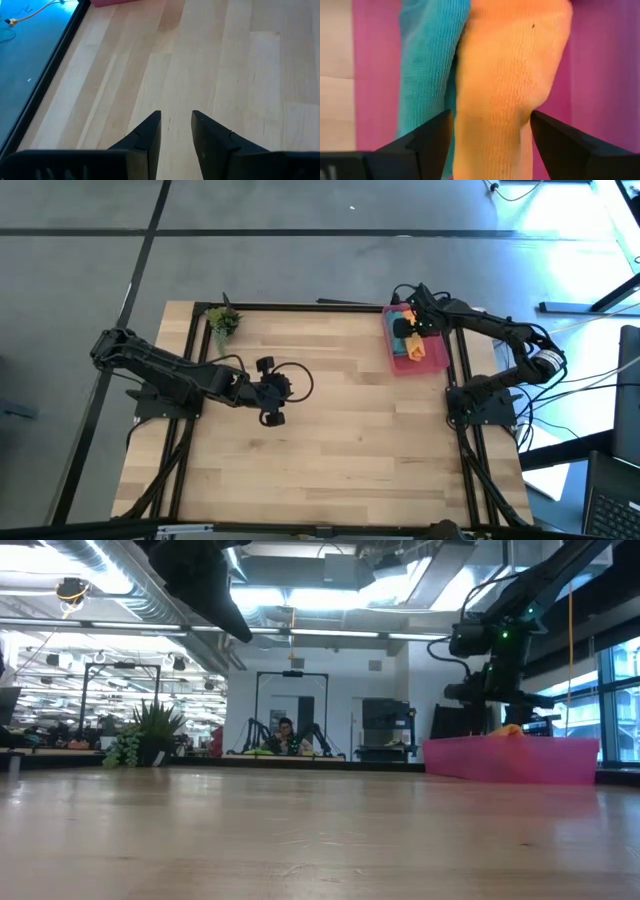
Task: Roll microfiber towels into tight, uniform cylinder then place into a basket
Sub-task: Put the yellow microfiber cloth into the pink bin, then return to Home Position
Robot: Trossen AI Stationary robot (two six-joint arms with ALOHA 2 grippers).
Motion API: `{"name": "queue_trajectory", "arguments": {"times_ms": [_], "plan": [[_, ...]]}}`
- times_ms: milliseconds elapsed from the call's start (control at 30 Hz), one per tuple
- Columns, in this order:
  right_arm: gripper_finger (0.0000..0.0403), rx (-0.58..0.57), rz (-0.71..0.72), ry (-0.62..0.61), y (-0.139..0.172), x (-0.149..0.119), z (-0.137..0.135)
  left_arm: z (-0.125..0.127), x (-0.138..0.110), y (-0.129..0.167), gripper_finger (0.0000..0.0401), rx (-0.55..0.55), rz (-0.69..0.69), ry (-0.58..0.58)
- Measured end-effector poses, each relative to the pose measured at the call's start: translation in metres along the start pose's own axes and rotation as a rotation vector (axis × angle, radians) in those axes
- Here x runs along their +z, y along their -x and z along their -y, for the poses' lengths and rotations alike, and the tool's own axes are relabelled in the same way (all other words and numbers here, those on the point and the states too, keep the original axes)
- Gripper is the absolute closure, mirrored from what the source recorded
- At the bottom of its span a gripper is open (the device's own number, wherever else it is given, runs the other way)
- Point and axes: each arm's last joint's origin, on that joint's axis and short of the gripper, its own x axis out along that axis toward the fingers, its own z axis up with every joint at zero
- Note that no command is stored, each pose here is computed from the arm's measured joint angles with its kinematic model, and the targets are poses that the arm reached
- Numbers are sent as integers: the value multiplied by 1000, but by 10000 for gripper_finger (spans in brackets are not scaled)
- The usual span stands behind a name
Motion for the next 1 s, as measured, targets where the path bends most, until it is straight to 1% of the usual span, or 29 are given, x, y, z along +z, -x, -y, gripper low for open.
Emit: {"name": "queue_trajectory", "arguments": {"times_ms": [133,233,333,400,500,600,700,800,933,1000], "plan": [[134,18,30,-5,13,-1,3,-1,0,0,301,3,-1,2],[134,49,79,-13,26,-1,5,-2,0,-1,301,6,-2,6],[134,124,109,-10,35,0,2,-2,0,-1,301,6,-2,5],[134,167,102,0,36,-1,-1,-2,0,-1,301,6,-2,5],[134,169,90,20,34,-2,-3,-2,0,-1,301,6,-2,5],[134,186,93,98,36,-5,-7,-2,0,-1,301,6,-2,5],[134,267,102,223,46,-12,-15,-3,0,0,301,5,1,7],[134,330,123,309,60,-20,-19,-6,2,7,301,0,26,27],[134,398,159,389,82,-37,-24,-15,5,29,301,-23,96,61],[134,409,212,437,94,-45,-26,-20,6,42,301,-41,139,80]]}}
